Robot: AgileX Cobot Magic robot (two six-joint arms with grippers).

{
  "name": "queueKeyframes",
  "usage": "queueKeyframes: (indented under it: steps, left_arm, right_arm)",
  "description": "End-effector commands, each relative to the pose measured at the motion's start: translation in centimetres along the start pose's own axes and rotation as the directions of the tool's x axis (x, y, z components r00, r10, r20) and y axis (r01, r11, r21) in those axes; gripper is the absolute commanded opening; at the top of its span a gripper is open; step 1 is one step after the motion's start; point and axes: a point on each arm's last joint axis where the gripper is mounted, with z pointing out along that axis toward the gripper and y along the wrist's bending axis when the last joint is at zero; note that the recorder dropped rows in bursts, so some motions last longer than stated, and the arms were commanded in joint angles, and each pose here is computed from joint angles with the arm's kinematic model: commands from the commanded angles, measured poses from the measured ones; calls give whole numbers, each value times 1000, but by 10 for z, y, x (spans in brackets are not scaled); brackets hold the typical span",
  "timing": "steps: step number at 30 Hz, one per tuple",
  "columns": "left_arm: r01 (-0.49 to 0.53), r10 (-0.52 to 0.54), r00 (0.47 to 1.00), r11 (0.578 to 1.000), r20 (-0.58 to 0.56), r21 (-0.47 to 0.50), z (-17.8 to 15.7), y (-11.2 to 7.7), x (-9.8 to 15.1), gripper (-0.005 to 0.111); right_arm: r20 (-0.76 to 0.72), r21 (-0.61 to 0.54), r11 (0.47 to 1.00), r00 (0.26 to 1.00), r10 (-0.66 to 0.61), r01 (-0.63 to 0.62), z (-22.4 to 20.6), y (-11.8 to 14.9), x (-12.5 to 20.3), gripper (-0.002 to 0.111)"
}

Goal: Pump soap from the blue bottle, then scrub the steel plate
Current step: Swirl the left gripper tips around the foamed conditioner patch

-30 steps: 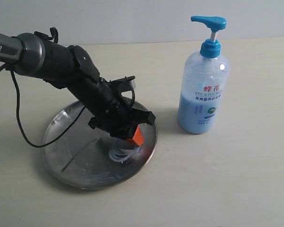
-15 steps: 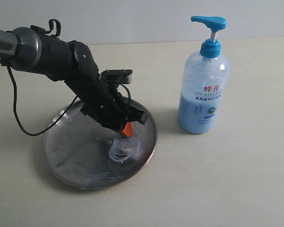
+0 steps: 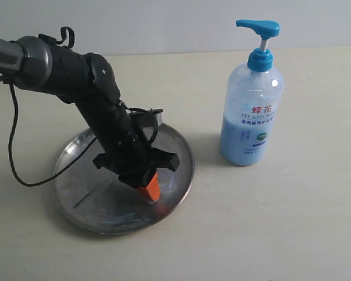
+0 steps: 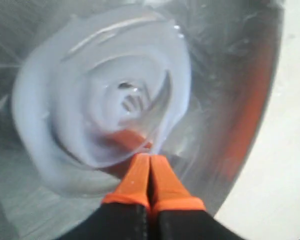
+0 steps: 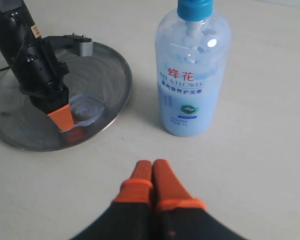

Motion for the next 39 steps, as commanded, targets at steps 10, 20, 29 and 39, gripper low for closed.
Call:
queueKeyframes:
  steps: [10, 20, 29, 39]
  left_arm:
    - [-14, 23, 966, 999, 257, -37, 11, -7, -22, 0]
    - [-95, 124, 970, 985, 209, -143, 11, 1, -18, 0]
    - [-149, 169, 984, 961, 64, -234, 11, 10, -7, 0]
    - [-137, 125, 990, 972, -73, -190, 12, 8, 6, 0]
  right_arm:
    - [14, 0, 1000, 1000, -2, 2, 0, 0, 0, 0]
    - [14, 0, 1000, 1000, -2, 2, 0, 0, 0, 0]
    - [14, 0, 1000, 1000, -4, 4, 0, 0, 0, 0]
    - [14, 0, 1000, 1000, -4, 4, 0, 0, 0, 0]
